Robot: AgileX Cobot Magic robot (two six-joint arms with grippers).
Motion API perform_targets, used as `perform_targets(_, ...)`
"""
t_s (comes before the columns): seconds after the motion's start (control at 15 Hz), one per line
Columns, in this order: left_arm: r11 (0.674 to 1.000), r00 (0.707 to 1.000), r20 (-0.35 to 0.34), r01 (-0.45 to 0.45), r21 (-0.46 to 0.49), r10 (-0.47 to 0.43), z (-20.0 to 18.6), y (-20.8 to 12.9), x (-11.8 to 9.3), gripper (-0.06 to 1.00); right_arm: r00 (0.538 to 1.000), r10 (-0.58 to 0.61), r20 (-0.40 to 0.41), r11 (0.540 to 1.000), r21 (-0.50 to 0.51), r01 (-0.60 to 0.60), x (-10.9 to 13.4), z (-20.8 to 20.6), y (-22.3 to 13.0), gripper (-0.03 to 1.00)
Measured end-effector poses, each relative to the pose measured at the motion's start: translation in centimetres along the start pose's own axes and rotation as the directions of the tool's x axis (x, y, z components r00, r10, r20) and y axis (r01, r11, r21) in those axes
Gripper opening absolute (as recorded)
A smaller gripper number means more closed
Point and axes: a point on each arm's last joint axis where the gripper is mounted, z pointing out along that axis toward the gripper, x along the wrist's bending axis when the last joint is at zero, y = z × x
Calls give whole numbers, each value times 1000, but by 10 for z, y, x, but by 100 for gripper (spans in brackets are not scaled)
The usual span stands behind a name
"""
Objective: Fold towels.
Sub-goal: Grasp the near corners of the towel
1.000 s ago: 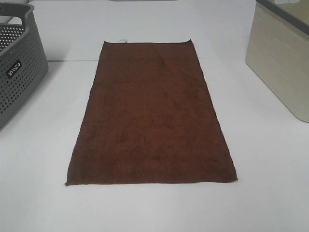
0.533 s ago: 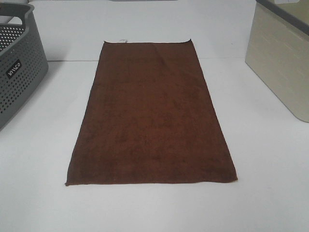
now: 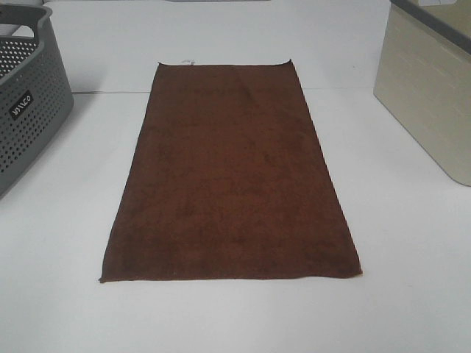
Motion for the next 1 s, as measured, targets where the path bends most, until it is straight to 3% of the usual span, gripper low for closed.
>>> perform_targets(1.0, 1000, 1000, 0, 0, 0, 0, 0, 0, 0, 53, 1000, 0, 0, 1000, 0, 0, 0, 0, 0, 82)
